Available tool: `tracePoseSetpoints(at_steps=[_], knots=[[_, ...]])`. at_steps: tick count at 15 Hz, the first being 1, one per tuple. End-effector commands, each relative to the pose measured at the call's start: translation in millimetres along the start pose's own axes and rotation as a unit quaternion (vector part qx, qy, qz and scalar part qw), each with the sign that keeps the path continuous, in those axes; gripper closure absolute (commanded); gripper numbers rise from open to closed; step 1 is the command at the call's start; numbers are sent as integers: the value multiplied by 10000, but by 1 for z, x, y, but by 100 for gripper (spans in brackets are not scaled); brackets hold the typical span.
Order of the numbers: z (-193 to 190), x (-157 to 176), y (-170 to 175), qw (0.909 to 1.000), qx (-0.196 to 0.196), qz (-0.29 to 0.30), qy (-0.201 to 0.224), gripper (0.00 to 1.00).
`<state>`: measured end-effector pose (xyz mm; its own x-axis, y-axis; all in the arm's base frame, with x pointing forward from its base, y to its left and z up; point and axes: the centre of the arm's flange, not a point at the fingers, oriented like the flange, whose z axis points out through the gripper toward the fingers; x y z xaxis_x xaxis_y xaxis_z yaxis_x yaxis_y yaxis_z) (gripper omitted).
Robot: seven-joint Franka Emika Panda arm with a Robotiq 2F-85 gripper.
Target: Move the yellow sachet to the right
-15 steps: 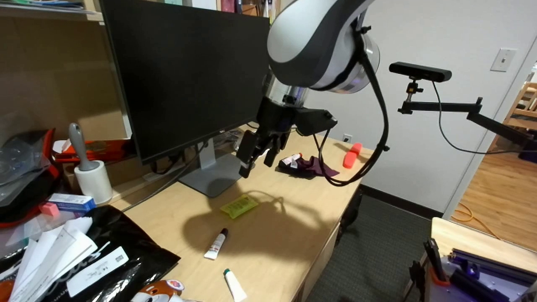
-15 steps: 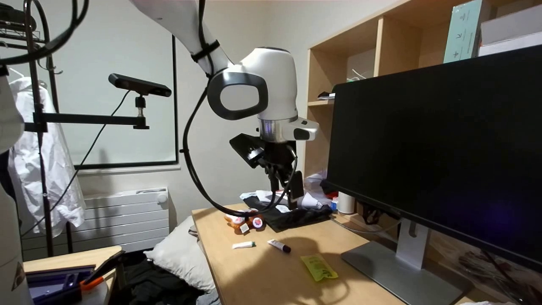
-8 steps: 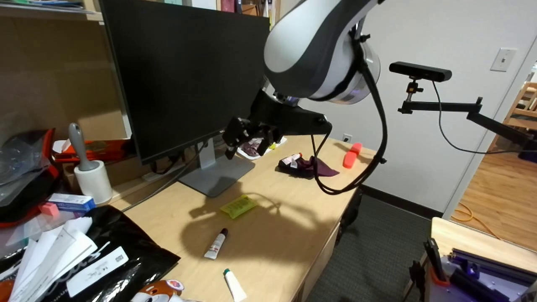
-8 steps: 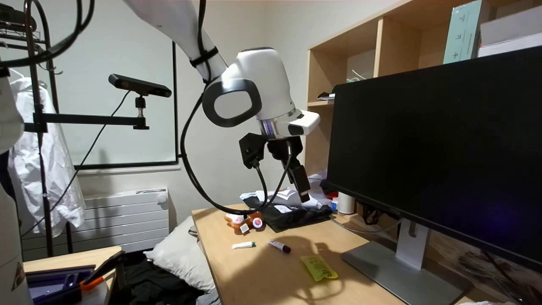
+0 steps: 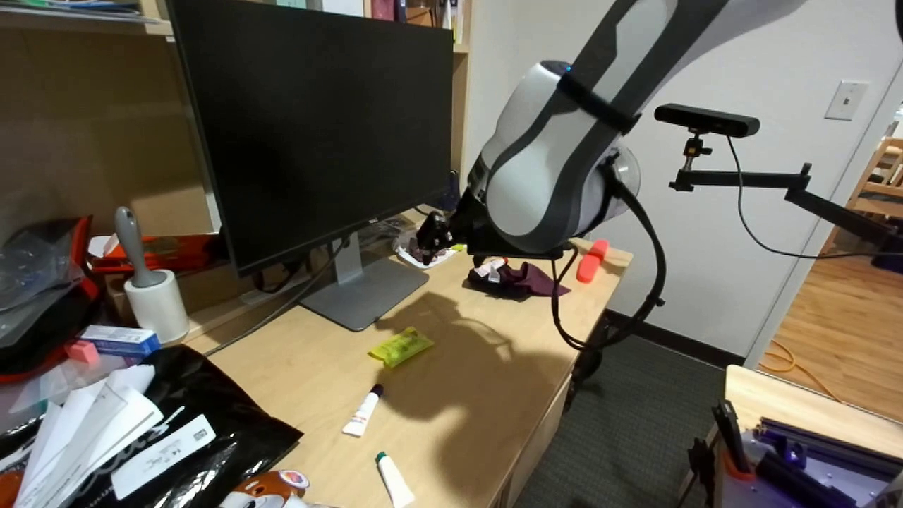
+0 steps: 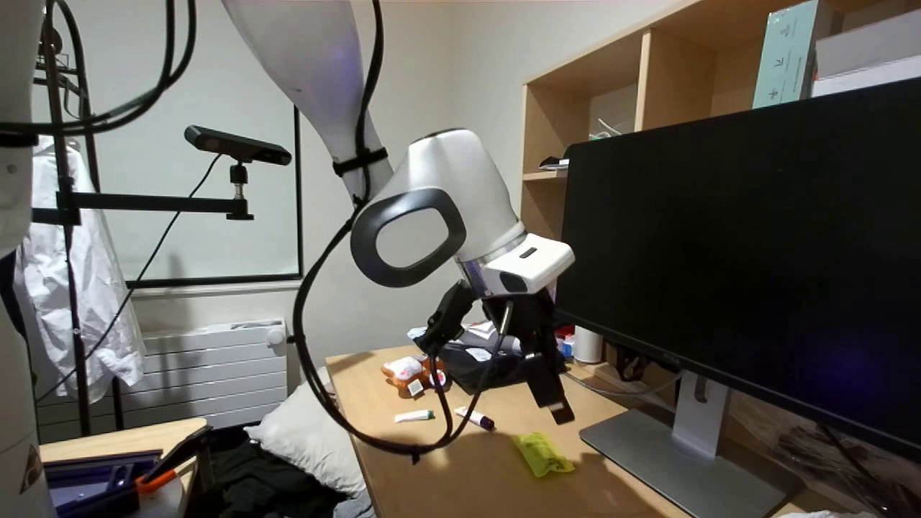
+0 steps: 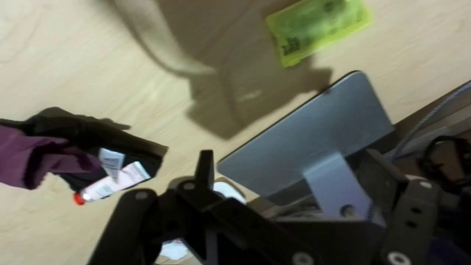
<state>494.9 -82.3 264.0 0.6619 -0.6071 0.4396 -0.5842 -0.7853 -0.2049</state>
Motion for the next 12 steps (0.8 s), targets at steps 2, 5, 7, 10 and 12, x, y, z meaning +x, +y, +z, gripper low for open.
tracePoseSetpoints(at_steps=[2, 5, 7, 10, 12], knots=[[13, 3, 20, 9996, -244, 125, 59, 0], [16, 3, 16, 9995, -253, 146, 72, 0], [18, 2, 15, 9984, -477, 230, -194, 0], [35, -17, 31, 9881, -776, 425, -1258, 0], [43, -29, 34, 9778, -808, 500, -1870, 0]])
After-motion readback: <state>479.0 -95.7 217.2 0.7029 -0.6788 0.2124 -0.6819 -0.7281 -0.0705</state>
